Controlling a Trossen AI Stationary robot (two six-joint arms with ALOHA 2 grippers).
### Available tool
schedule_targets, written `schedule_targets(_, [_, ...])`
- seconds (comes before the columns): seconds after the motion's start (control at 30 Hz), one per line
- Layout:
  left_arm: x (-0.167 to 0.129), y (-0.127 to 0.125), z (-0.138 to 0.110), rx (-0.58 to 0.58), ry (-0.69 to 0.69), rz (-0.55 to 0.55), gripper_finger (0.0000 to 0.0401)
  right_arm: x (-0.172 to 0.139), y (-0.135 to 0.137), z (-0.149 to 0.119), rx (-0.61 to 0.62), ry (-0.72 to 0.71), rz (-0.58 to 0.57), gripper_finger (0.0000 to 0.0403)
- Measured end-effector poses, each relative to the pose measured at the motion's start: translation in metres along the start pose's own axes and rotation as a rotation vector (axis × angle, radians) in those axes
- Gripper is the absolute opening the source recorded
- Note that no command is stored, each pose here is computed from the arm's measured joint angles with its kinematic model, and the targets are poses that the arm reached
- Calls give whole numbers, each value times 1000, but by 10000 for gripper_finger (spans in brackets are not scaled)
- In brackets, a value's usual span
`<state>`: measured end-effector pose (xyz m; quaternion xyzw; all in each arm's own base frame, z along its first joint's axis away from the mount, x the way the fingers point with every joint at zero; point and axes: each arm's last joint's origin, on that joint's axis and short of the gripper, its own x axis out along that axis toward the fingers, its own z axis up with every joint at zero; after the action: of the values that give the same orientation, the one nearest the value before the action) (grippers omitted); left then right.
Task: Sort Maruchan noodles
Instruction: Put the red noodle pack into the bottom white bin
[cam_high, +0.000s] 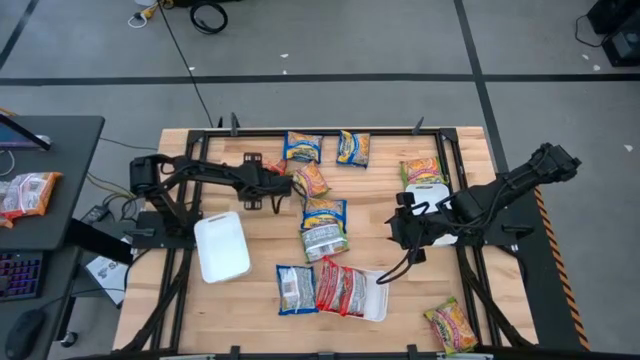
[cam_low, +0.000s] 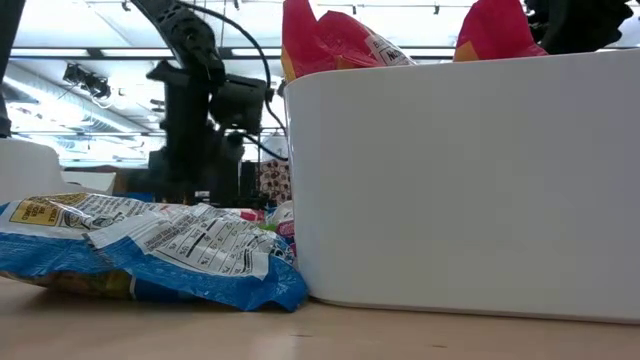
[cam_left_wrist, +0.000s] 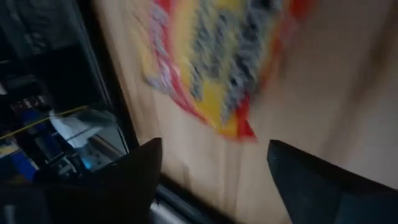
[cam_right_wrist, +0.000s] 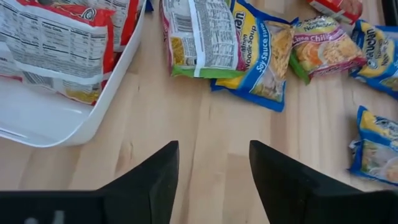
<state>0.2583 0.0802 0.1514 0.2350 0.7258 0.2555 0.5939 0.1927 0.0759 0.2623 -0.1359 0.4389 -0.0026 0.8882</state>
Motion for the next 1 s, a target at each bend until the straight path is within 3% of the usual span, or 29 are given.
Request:
schedule_targets(0.13, [7, -2, 4, -26, -57, 6, 319, 0, 0, 0, -22, 2, 12, 202])
schedule_targets(0.43, [34, 2, -4, -108, -46, 8, 316, 0, 0, -1, -51, 11, 50, 203])
schedule_targets(0.67, [44, -3, 2, -122, -221, -69, 305, 2, -3, 0, -18, 8, 41, 202])
schedule_targets(0.77, [45, -5, 2, -156, -229, -74, 270, 2, -4, 2, -9, -6, 39, 200])
schedule_targets(0.87, [44, -5, 3, -226, -229, -75, 206, 2, -4, 4, -5, -29, 30, 198])
schedule_targets(1.0, [38, 2, 9, -460, -222, -141, 105, 2, -5, 5, -16, -36, 13, 197])
